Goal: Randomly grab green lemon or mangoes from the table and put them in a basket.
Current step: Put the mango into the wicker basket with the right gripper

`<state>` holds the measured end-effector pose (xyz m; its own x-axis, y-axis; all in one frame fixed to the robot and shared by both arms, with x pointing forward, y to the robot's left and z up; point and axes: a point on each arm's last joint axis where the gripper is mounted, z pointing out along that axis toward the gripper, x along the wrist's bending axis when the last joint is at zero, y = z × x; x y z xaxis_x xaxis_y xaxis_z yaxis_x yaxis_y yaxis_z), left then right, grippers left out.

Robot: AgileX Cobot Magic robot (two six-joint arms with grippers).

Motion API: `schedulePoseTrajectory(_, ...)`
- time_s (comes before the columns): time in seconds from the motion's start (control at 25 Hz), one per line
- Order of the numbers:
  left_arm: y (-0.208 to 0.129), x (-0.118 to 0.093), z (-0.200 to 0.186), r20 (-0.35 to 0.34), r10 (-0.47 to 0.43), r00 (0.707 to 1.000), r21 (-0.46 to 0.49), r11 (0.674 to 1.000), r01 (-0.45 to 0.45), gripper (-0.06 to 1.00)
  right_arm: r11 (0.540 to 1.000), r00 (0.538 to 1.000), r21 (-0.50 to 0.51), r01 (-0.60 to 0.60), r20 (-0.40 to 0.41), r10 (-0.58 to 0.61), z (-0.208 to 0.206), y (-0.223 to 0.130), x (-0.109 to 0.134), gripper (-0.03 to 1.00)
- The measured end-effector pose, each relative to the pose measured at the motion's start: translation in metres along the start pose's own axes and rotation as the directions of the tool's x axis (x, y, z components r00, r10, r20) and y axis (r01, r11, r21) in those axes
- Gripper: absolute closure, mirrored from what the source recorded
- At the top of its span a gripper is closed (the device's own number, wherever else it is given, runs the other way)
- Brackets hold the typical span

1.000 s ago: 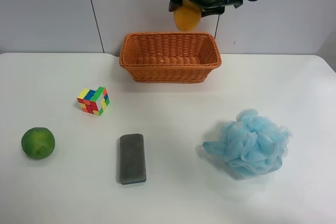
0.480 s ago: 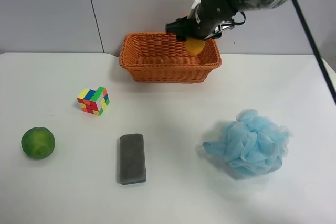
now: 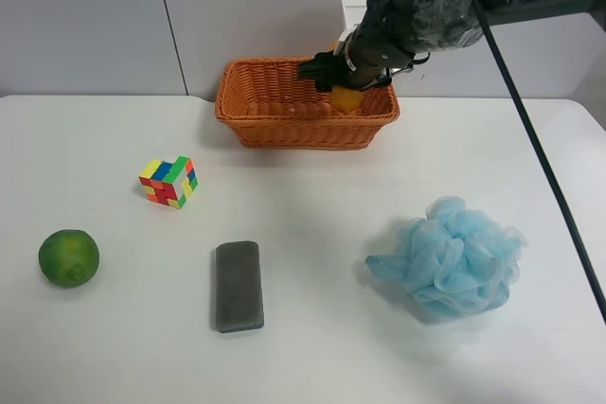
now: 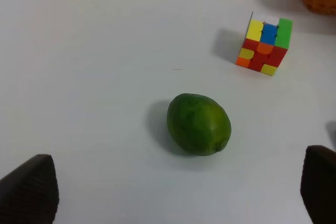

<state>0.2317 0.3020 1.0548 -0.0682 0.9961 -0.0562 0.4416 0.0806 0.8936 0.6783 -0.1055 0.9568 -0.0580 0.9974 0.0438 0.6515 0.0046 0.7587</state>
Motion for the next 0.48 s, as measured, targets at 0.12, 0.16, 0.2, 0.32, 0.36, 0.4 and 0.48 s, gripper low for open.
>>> schedulePoseTrajectory(0.12, 0.0, 0.0, 0.0, 0.0, 0.0, 1.0, 0.0, 1.0, 0.0, 0.04, 1.0, 1.0, 0.0, 0.0, 0.002, 0.0, 0.0002, 0.0003, -0.0009, 0.33)
schedulePoseTrajectory(0.16, 0.0, 0.0, 0.0, 0.0, 0.0, 1.0, 0.0, 1.0, 0.0, 0.04, 1.0, 1.0, 0.0, 0.004, 0.002, -0.004, 0.0002, 0.0003, -0.0009, 0.33)
schedulePoseTrajectory(0.2, 0.0, 0.0, 0.0, 0.0, 0.0, 1.0, 0.0, 1.0, 0.0, 0.04, 1.0, 1.0, 0.0, 0.007, 0.002, -0.007, 0.0002, 0.0003, -0.0009, 0.33)
schedulePoseTrajectory(0.32, 0.0, 0.0, 0.0, 0.0, 0.0, 1.0, 0.0, 1.0, 0.0, 0.04, 1.0, 1.0, -0.001, 0.009, 0.002, -0.009, 0.0002, 0.0004, -0.0009, 0.33)
schedulePoseTrajectory(0.36, 0.0, 0.0, 0.0, 0.0, 0.0, 1.0, 0.0, 1.0, 0.0, 0.04, 1.0, 1.0, -0.001, 0.01, 0.002, -0.01, 0.0002, 0.0004, -0.0009, 0.31)
schedulePoseTrajectory(0.4, 0.0, 0.0, 0.0, 0.0, 0.0, 1.0, 0.0, 1.0, 0.0, 0.04, 1.0, 1.0, 0.0, 0.009, 0.001, -0.009, 0.0002, 0.0003, -0.0009, 0.24)
schedulePoseTrajectory(0.48, 0.0, 0.0, 0.0, 0.0, 0.0, 1.0, 0.0, 1.0, 0.0, 0.04, 1.0, 1.0, -0.001, 0.009, 0.0, -0.009, 0.0001, 0.0006, -0.0007, 0.07)
